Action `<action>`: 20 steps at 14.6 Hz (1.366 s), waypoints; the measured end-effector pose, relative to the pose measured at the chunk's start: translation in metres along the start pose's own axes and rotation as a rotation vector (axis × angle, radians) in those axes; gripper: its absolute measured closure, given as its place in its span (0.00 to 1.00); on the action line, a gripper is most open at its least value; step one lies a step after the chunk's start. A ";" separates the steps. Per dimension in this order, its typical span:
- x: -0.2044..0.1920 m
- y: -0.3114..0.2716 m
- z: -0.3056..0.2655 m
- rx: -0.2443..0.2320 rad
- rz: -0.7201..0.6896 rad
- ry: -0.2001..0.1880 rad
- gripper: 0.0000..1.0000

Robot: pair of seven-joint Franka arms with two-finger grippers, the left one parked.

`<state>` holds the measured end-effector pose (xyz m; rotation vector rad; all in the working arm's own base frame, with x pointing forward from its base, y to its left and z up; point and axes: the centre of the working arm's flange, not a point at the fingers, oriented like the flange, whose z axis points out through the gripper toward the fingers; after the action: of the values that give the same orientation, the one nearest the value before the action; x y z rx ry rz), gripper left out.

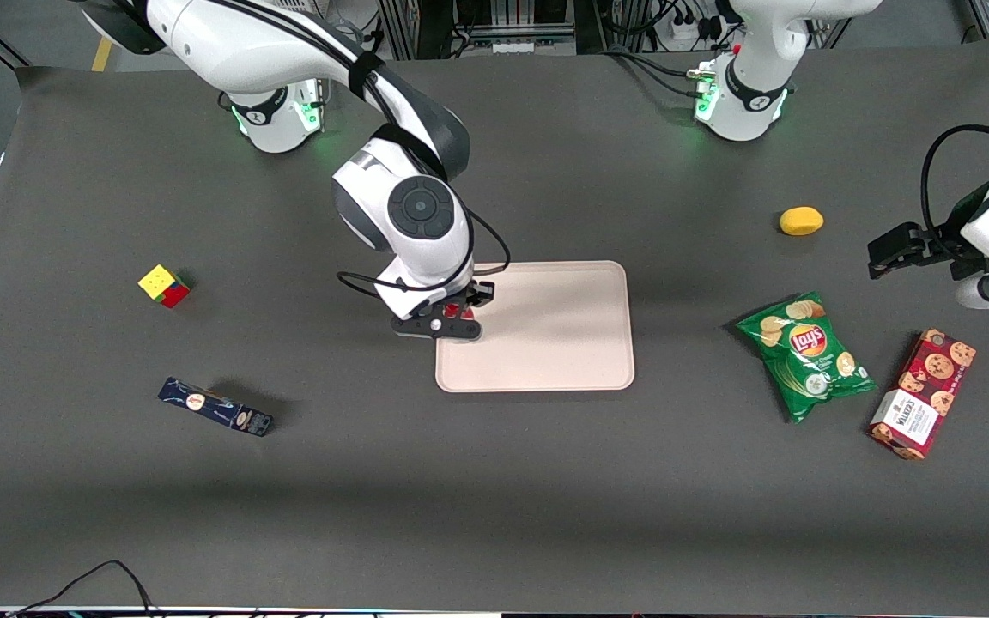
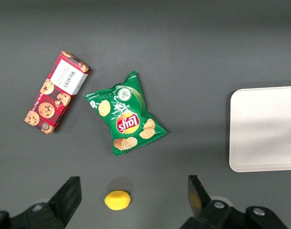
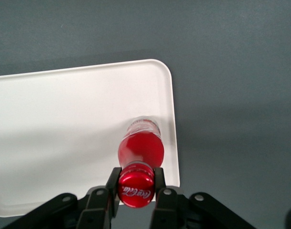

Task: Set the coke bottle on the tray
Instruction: 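Lower the bottle onto the tray with the right gripper, then open the right gripper and withdraw it away from the tray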

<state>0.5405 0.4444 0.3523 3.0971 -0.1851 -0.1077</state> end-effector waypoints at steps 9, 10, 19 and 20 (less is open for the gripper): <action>0.001 -0.003 0.016 0.012 0.014 -0.001 0.69; 0.001 -0.003 0.016 0.013 0.016 0.000 0.69; 0.003 -0.003 0.017 0.031 0.023 0.013 0.08; 0.005 -0.002 0.013 0.035 0.028 0.018 0.00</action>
<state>0.5445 0.4451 0.3388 3.1279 -0.2326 -0.0763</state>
